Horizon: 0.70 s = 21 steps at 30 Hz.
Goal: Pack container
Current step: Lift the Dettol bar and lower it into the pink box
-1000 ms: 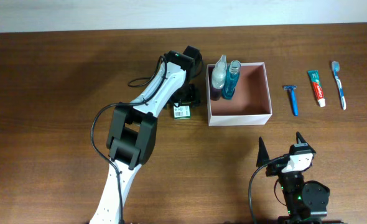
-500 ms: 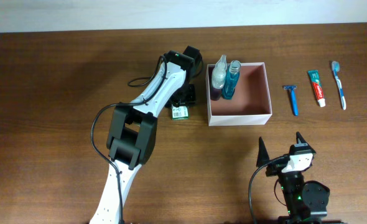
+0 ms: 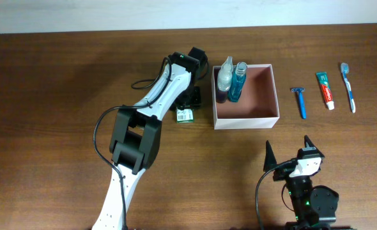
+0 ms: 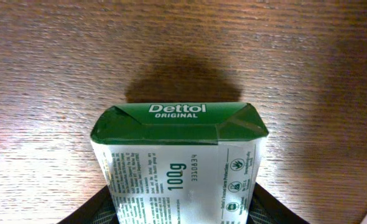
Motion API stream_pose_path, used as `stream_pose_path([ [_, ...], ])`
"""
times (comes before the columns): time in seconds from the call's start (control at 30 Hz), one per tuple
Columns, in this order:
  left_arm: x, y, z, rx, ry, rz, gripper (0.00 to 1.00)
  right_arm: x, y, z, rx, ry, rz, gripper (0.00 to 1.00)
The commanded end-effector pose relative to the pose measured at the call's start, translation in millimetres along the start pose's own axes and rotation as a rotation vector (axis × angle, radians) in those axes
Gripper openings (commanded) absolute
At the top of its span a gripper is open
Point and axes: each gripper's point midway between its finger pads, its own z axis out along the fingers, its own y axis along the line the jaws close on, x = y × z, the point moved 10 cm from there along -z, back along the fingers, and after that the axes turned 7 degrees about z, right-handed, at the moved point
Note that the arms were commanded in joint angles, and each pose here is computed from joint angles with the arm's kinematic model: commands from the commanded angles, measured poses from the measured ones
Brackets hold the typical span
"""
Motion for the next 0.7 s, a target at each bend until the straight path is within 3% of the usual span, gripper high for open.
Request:
stream_pose_path([
  [0.0, -2.1, 5.7, 7.6, -0.059, -0.003, 0.037, 0.51, 1.8, 1.8, 0.0, -0.018, 0.004, 0.0, 0.99],
  [0.33, -30.3, 24.1, -44.9, -0.038, -0.151, 0.01, 0.51, 1.8, 1.8, 0.0, -0.018, 0.004, 0.0, 0.99],
  [0.53, -52.7, 57.3, -126.7, -0.011, -0.382, -0.069, 0.51, 1.8, 1.8, 0.0, -0.018, 0.004, 0.0, 0.99],
  [0.67, -52.4, 65.1, -194.0, 0.034, -0.602, -0.029, 0.51, 1.8, 1.8, 0.0, -0.018, 0.004, 0.0, 0.99],
])
